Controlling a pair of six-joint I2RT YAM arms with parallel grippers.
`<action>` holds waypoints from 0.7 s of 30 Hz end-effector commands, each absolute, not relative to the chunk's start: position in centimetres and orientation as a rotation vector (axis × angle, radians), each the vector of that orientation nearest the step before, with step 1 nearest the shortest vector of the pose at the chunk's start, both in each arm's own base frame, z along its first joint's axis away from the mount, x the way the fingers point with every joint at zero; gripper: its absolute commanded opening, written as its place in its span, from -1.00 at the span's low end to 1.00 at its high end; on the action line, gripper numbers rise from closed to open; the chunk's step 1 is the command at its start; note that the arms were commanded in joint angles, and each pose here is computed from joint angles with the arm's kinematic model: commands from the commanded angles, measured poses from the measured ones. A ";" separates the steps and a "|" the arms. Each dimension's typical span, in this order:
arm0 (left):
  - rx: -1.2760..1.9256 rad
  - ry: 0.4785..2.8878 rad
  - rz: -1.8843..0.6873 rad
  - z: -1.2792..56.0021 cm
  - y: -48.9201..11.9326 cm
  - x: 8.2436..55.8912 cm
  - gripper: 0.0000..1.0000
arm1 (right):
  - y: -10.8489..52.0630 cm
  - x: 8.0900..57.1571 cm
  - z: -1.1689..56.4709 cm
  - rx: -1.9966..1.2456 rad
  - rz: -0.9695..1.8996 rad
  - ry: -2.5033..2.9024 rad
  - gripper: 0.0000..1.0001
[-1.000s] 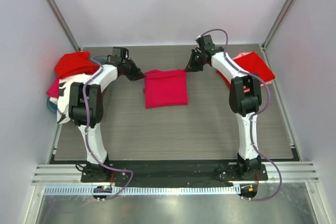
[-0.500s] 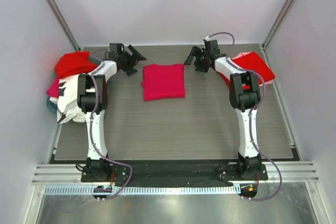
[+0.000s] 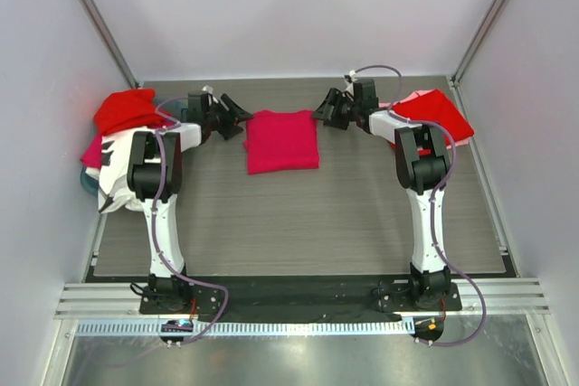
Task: Fold and stack the t-shirts
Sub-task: Neatly place the folded tshirt to the corner
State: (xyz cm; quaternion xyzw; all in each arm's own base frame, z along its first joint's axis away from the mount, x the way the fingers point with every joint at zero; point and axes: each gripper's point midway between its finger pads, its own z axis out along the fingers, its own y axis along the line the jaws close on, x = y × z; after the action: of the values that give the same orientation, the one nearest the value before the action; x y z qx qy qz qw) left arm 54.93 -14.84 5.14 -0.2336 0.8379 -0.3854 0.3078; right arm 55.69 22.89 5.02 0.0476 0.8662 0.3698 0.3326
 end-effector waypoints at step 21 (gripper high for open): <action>-0.520 2.179 -1.018 5.2 -16.3 53.3 -0.07 | 10.5 50.1 8.4 0.057 0.062 2.376 -0.07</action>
State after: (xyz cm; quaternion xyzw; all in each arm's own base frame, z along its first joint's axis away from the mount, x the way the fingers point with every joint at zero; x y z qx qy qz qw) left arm 53.53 -15.72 4.08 -0.2098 0.8378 -0.3895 0.3199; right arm 50.93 15.25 5.93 0.0277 0.9266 0.1481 0.3444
